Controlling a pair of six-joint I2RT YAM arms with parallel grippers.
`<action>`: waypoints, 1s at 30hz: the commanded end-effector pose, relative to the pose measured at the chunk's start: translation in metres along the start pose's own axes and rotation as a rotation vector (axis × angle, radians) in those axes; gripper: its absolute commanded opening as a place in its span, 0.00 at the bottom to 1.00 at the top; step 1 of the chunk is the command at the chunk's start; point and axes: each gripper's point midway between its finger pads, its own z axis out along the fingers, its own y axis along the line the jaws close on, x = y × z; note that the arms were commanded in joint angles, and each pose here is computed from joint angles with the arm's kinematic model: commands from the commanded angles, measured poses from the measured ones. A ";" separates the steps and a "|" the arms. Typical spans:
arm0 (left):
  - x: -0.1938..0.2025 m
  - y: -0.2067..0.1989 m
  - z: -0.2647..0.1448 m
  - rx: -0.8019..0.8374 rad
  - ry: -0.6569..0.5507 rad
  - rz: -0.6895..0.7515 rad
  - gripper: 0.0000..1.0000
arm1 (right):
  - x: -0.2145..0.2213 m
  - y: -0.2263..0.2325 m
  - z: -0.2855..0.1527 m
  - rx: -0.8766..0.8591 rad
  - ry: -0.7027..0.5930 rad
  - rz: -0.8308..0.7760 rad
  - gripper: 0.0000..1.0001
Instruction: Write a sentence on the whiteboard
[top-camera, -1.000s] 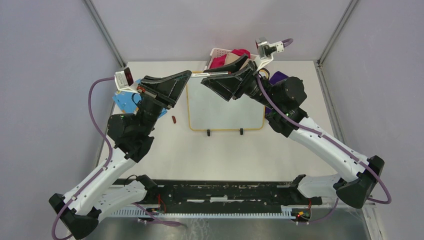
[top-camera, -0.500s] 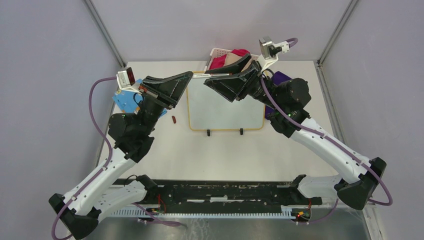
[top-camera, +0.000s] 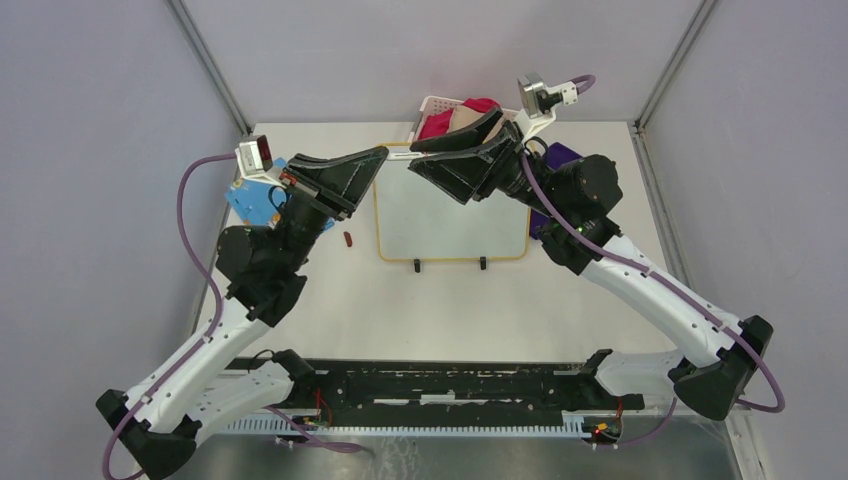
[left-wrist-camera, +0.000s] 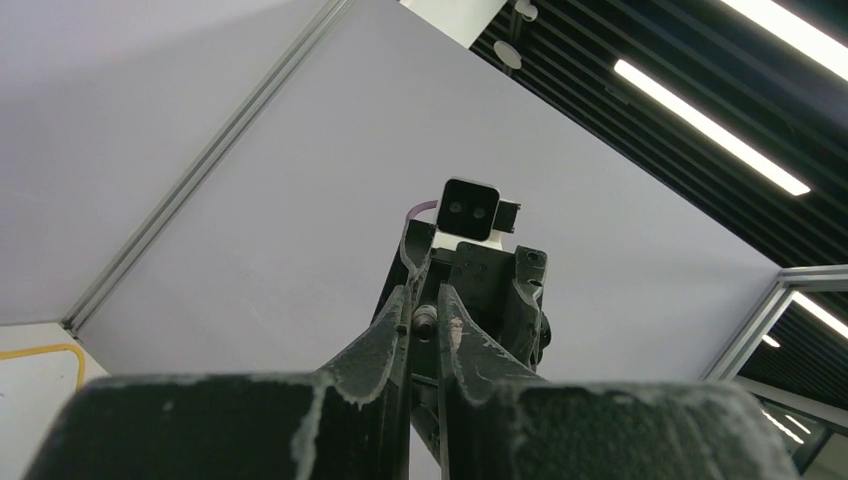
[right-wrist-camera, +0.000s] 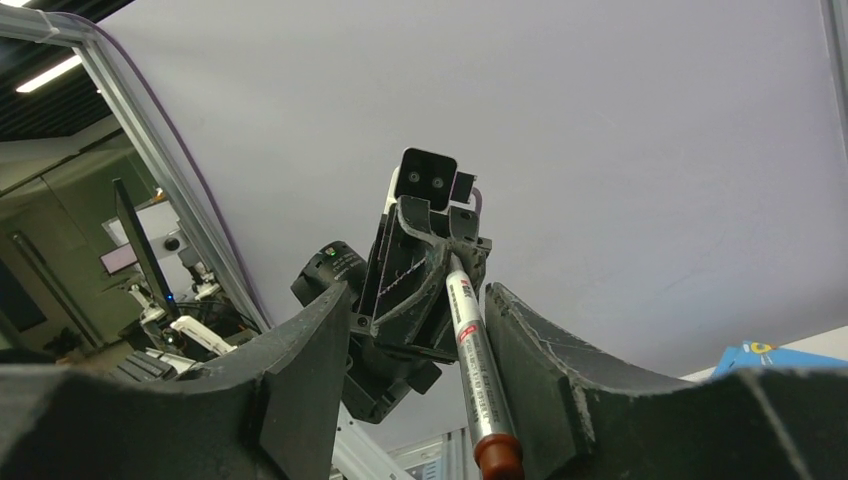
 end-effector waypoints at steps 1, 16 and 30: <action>-0.005 -0.010 -0.002 0.012 0.004 0.012 0.02 | -0.031 0.023 -0.006 -0.042 -0.051 -0.074 0.59; -0.011 -0.026 0.003 0.053 0.001 -0.005 0.02 | -0.028 0.024 -0.012 -0.064 -0.009 -0.056 0.57; -0.007 -0.024 0.013 0.073 0.005 -0.031 0.02 | -0.022 0.012 -0.011 -0.026 -0.013 -0.030 0.55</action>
